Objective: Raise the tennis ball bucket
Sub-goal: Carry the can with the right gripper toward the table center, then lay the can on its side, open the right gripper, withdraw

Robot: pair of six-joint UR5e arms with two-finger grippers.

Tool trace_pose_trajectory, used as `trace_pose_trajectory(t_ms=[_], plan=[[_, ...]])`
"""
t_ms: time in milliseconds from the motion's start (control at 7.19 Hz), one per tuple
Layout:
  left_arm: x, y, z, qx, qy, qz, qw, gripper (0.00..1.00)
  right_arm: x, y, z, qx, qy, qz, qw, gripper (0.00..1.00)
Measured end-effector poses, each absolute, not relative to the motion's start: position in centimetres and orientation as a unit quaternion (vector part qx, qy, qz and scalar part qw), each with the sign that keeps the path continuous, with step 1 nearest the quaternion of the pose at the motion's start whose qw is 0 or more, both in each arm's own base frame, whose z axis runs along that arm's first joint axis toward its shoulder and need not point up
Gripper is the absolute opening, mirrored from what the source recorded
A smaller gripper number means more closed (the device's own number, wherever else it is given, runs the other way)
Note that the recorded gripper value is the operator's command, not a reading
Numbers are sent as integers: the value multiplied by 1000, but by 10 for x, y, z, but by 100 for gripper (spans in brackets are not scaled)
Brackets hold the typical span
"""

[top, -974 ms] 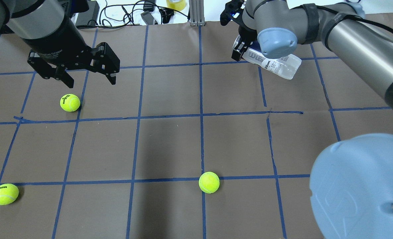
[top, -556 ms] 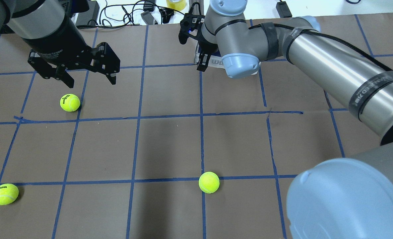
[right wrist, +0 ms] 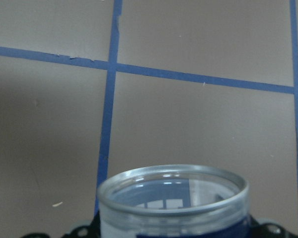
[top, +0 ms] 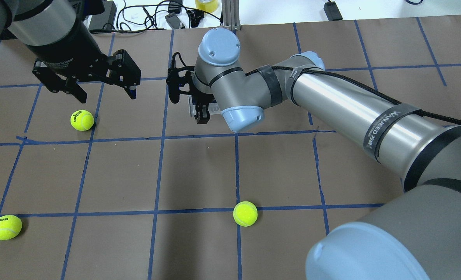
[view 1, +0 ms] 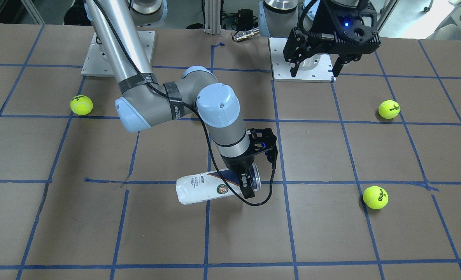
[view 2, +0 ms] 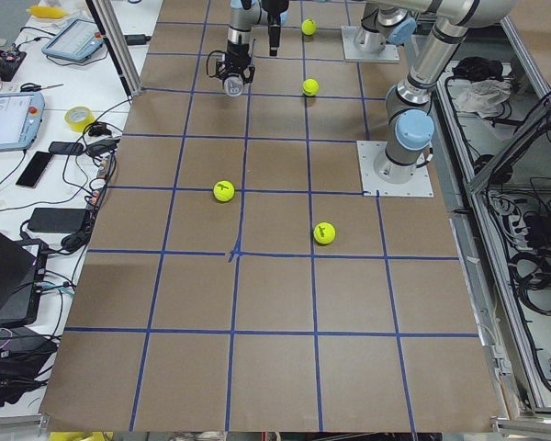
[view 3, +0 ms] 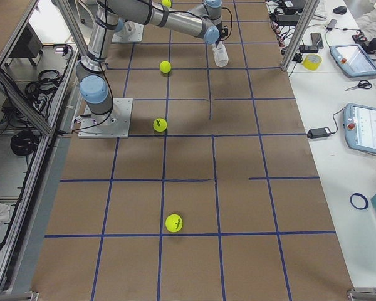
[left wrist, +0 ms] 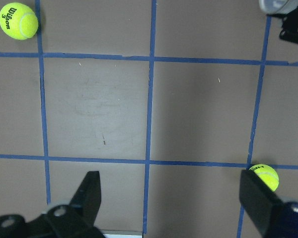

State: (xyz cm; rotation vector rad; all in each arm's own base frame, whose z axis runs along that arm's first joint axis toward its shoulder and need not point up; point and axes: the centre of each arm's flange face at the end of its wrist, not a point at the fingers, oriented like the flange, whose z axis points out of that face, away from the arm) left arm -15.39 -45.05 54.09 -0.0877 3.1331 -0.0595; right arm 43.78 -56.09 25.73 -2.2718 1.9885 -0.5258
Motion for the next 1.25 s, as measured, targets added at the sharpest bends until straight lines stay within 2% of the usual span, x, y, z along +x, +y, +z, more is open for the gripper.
trace_pose_trajectory(t_ms=[139,278,417,556,974,1252], plan=[[-154,-450,541,-28,999,-19,3,100,443,-558,248,-745,644,-172,40,69],[-154,-450,541,-28,999,-19,3,100,447,-558,235,-744,642,-179,48,80],[-154,-450,541,-28,999,-19,3,100,452,-557,223,-742,641,-186,59,80],[-154,-450,541,-28,999,-19,3,100,457,-552,210,-739,643,-189,68,100],[-154,-449,541,-23,1000,-18,4,100,463,-539,189,-729,650,-198,90,100],[-154,-449,541,-22,1000,-17,4,100,458,-546,201,-702,671,-210,114,100]])
